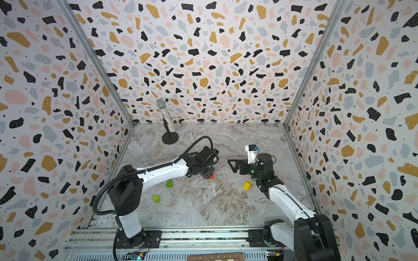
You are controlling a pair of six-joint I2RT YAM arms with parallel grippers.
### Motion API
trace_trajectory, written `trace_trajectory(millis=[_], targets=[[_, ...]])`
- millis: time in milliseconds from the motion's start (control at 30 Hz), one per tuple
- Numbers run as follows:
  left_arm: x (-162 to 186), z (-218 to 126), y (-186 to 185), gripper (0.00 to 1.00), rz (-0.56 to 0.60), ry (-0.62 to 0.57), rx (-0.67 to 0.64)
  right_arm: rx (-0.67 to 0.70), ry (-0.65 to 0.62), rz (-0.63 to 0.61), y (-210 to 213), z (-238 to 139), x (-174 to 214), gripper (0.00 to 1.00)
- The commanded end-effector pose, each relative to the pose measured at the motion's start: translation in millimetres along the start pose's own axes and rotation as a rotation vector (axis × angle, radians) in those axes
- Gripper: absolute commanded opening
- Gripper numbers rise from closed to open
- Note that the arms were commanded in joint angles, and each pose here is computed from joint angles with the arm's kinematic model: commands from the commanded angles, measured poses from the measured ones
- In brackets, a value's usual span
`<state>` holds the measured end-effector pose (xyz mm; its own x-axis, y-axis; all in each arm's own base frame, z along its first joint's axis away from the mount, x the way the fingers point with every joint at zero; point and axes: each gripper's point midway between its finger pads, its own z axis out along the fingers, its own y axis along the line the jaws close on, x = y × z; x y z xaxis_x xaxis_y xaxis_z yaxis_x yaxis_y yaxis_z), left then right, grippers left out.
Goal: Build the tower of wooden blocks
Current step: 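Lower the yellow cube onto the blue cube with the left gripper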
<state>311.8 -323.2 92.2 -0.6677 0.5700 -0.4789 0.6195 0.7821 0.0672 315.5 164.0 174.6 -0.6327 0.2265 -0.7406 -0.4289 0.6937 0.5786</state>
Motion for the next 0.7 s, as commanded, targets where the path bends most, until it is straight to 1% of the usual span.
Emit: trace_trajectory(millis=[0,667], targets=[[-5.6,-0.4,-4.3,0.27,0.003,-0.007,0.01,-0.021,-0.025,-0.011,5.9,-3.7,-6.3,0.99],[-2.1,2.7,3.3,0.27,-0.028,-0.002,0.001,-0.022,-0.036,-0.016,6.7,-4.9,-7.4,0.99]])
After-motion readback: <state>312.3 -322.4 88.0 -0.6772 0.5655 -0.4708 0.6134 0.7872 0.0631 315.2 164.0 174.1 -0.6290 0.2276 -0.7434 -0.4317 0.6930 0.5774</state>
